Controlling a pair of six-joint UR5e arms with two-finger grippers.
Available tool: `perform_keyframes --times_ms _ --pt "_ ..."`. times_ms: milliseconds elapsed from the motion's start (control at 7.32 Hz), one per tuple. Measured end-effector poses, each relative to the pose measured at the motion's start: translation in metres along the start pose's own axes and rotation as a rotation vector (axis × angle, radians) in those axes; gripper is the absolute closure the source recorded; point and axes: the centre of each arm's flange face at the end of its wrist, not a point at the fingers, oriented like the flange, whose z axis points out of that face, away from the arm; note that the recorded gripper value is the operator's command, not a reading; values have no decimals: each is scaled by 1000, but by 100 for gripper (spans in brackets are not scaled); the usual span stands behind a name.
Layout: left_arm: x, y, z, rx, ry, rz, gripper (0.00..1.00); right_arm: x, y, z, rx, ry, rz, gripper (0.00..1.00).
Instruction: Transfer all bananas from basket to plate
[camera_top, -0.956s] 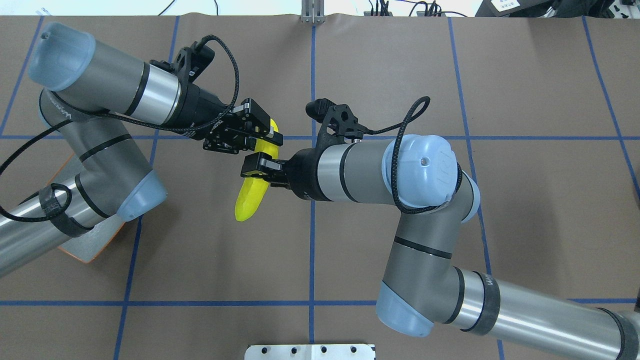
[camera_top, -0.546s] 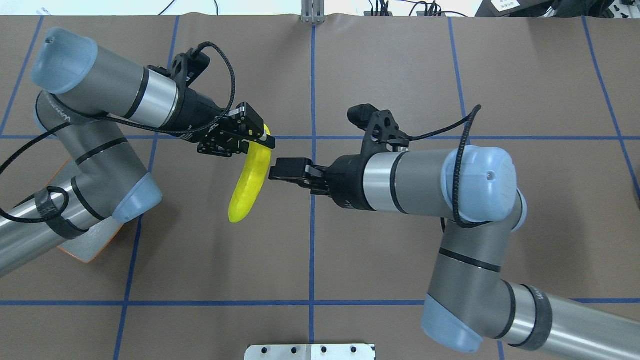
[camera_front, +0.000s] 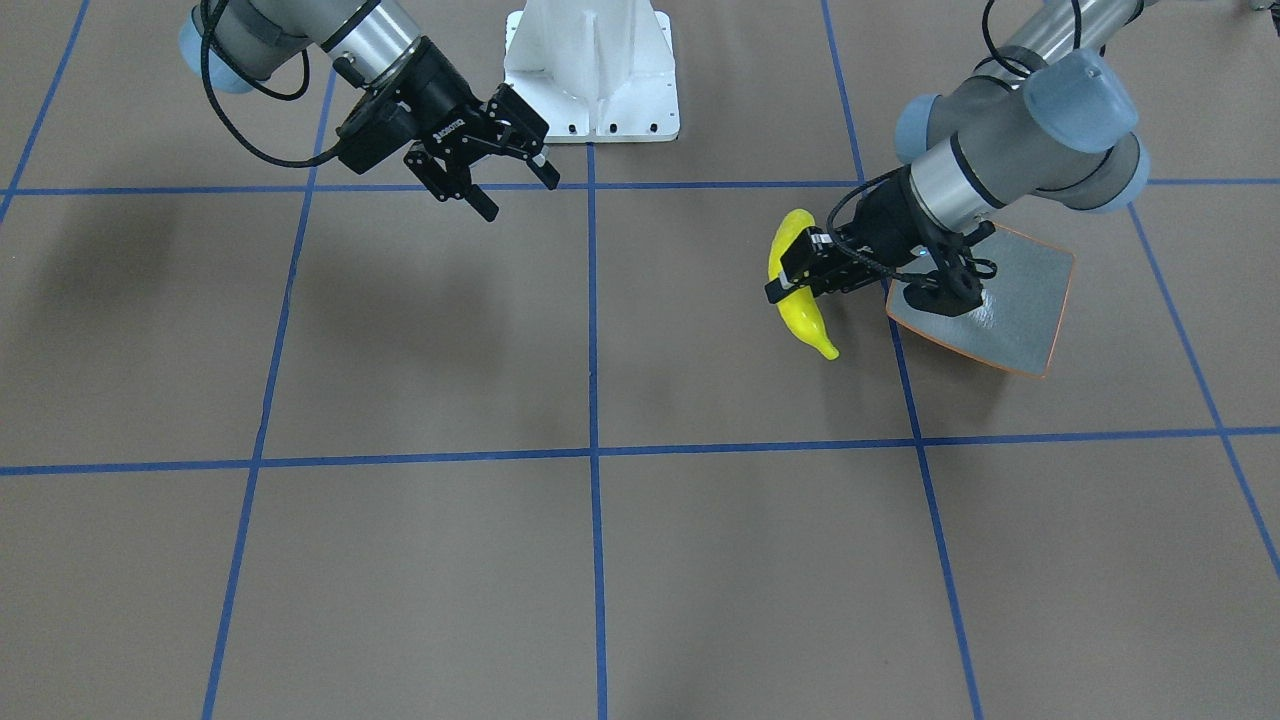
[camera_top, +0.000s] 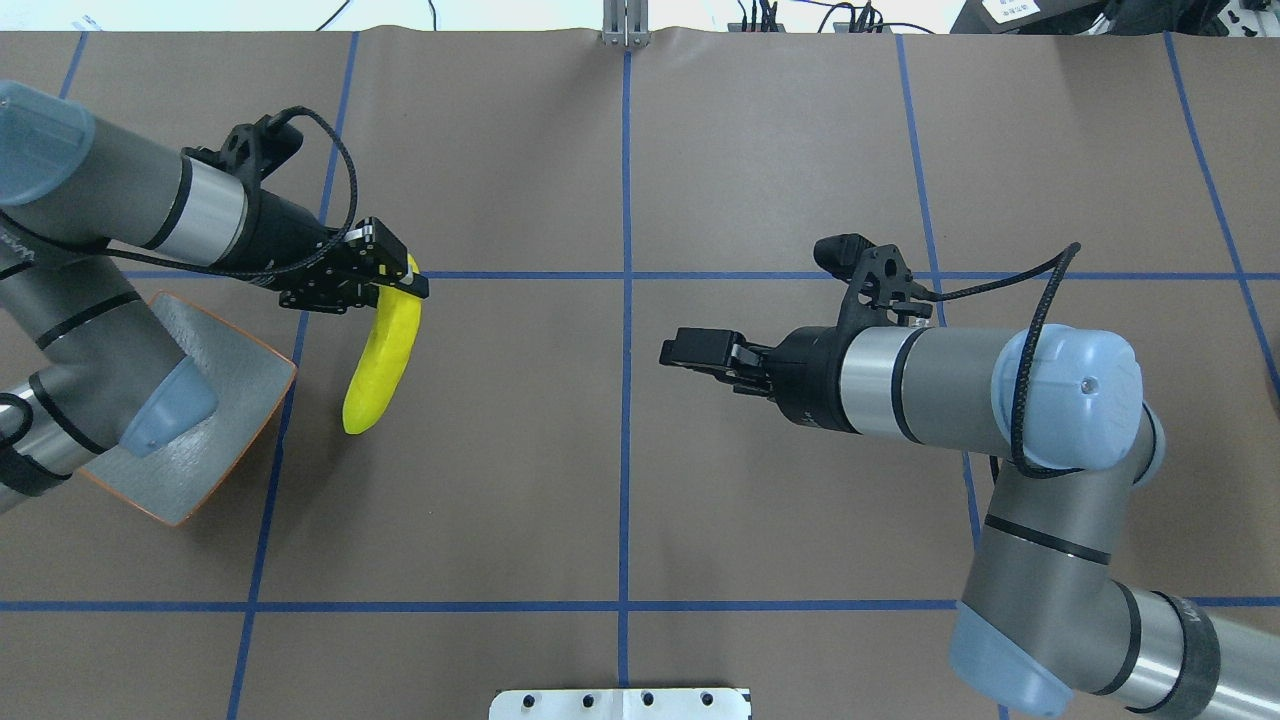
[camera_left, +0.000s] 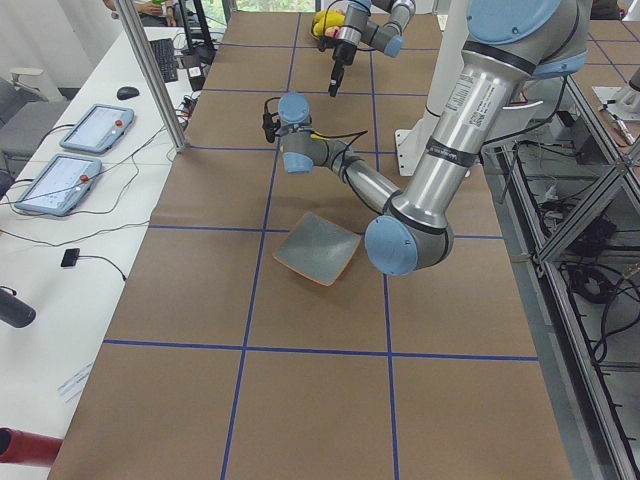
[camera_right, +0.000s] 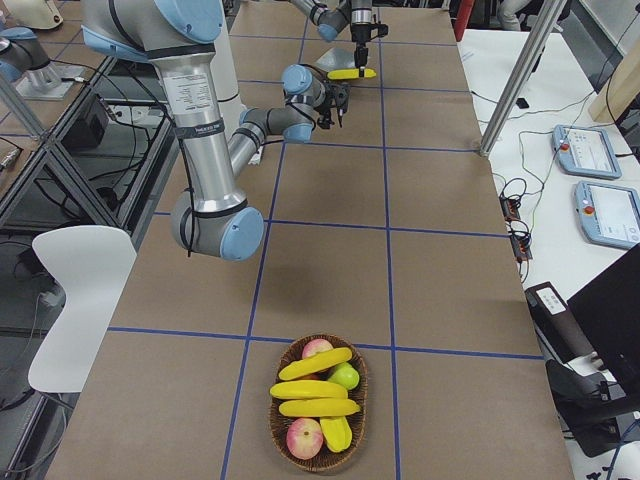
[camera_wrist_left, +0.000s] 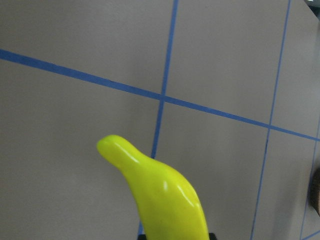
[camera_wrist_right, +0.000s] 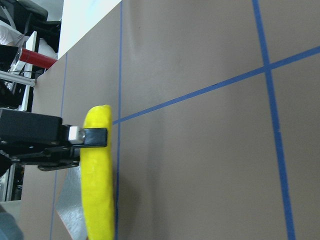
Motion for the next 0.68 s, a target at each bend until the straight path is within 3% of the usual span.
perform_keyframes --times_ms 410,683 --pt "-23 14 -23 52 -286 120 100 35 -8 0 47 67 -3 0" --pt "-79 32 -50 94 -472 173 100 46 -11 4 61 92 -2 0"
